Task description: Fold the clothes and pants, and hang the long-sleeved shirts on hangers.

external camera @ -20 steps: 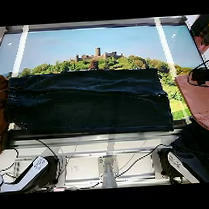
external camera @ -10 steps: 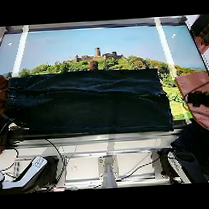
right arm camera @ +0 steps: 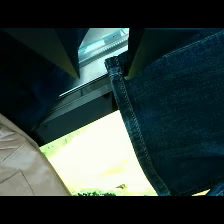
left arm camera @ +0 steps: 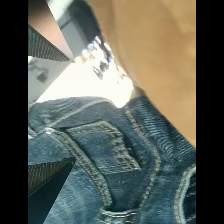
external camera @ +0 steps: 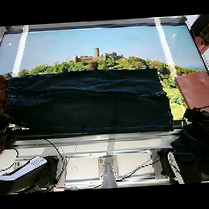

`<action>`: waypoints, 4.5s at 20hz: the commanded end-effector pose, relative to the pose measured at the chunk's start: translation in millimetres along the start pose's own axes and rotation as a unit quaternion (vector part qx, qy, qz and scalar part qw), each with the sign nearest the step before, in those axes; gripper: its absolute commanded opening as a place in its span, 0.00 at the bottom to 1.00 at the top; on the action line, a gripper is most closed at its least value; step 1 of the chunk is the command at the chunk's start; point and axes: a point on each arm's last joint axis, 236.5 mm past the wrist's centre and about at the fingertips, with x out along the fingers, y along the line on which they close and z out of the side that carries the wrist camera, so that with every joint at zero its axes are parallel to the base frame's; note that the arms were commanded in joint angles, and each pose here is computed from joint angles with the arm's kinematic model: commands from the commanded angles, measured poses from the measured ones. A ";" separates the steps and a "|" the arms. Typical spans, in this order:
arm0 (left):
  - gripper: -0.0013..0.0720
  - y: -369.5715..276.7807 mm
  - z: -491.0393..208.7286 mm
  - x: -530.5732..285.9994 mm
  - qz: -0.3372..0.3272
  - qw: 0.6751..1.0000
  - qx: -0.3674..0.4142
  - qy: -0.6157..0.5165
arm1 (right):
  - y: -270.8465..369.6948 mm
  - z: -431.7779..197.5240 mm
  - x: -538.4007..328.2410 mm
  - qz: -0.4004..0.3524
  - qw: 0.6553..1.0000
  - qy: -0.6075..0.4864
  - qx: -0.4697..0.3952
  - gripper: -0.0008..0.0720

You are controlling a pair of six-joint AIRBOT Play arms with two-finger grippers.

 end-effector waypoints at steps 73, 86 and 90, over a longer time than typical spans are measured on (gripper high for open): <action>0.10 -86.9 49.3 -38.5 -0.035 0.981 0.127 -0.145 | 84.7 -89.3 124.5 0.060 0.946 0.198 0.251 0.04; 0.10 -137.8 81.9 -113.8 -0.086 0.955 0.129 -0.251 | 111.9 75.7 25.7 0.189 0.947 0.018 0.259 0.04; 0.10 -159.3 102.0 -142.0 -0.098 0.942 0.126 -0.295 | 116.2 104.1 26.0 0.207 0.941 -0.027 0.266 0.04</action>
